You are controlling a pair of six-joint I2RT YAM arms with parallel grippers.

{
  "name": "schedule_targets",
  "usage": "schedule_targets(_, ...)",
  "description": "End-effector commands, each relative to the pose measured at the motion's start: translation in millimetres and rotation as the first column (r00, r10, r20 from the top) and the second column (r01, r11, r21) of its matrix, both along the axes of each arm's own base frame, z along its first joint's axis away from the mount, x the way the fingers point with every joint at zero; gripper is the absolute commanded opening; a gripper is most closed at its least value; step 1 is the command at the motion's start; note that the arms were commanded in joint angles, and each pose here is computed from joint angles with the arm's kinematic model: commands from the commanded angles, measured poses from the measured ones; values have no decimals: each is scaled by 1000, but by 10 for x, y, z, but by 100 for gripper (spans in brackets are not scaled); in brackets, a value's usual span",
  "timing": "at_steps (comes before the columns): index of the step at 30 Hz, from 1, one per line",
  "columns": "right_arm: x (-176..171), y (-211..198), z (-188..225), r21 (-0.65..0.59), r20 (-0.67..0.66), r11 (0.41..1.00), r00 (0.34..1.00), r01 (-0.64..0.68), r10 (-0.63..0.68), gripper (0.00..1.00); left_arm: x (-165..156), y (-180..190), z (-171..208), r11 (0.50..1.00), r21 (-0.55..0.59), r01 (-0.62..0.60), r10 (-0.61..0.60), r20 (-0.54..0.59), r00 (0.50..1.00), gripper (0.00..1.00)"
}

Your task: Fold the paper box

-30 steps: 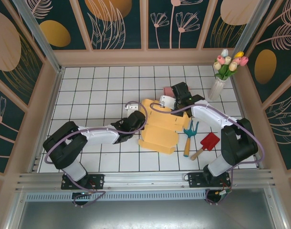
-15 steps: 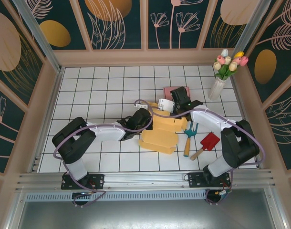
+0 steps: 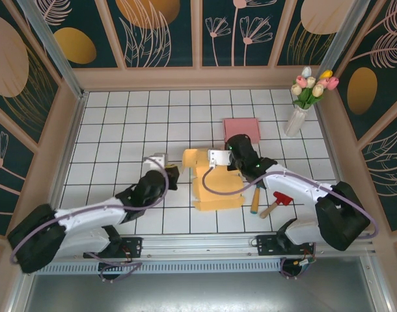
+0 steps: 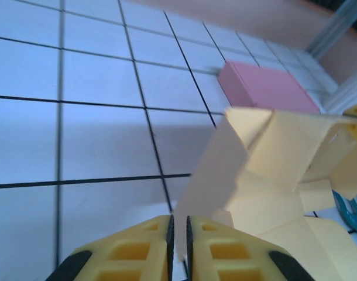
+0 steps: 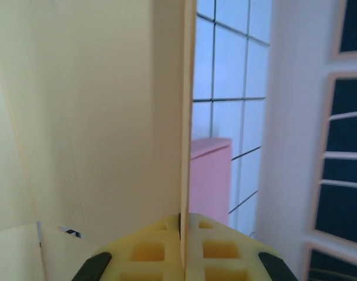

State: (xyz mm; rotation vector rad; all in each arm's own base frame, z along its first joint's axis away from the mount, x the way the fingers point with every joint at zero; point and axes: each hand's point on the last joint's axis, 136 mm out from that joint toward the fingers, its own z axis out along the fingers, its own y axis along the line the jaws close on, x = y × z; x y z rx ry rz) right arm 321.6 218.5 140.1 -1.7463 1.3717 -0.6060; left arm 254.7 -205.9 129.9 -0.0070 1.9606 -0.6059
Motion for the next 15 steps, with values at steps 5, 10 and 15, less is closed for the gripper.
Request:
schedule_targets(5, -50, 161, 303, -59, 282, 996, 956, -60, 74, 0, -84, 431, -20, 994, -13, -112, 113, 103, 988, 21)
schedule_targets(10, -91, 305, 396, -15, 330, 996, 939, -93, 92, 0, -73, 417, -36, 994, 42, -100, 94, 118, 988, 22)
schedule_targets(15, -117, 456, 329, 19, 298, 995, 950, -103, 92, 0, -44, 415, -117, 990, 96, -107, 96, 109, 989, 24)
